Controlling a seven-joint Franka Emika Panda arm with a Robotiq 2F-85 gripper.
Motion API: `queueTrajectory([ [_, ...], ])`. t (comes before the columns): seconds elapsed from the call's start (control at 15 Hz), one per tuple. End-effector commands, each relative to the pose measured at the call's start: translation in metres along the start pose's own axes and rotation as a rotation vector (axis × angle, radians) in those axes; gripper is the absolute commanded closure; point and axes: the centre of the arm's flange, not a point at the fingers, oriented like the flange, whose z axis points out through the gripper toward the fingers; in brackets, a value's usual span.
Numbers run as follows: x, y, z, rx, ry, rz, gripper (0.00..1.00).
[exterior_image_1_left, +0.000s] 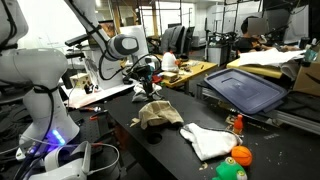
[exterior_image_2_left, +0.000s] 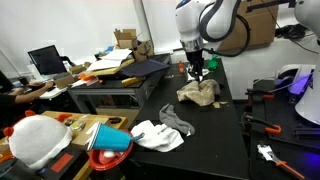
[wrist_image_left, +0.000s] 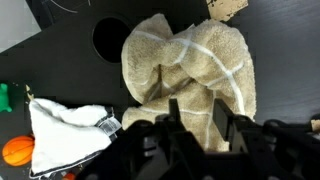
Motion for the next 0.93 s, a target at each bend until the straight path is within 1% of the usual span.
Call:
queueTrajectory([
  [0.0, -0.015, 0.022, -0.029, 0.040, 0.019, -0.004, 0.27],
  [0.2, 0.003, 0.040, -0.024, 0.047, 0.040, -0.004, 0.04],
  [0.27, 0.008, 0.046, -0.022, 0.049, 0.044, -0.012, 0.01],
  [0.33, 0.015, 0.053, -0.018, 0.071, 0.054, -0.045, 0.00],
  [0.4, 0.021, 0.060, -0.016, 0.074, 0.066, -0.075, 0.00],
  [0.53, 0.033, 0.071, -0.013, 0.112, 0.097, -0.193, 0.00],
  [0.6, 0.038, 0.077, -0.011, 0.106, 0.104, -0.251, 0.00],
  [0.87, 0.054, 0.087, 0.001, 0.147, 0.104, -0.459, 0.00],
])
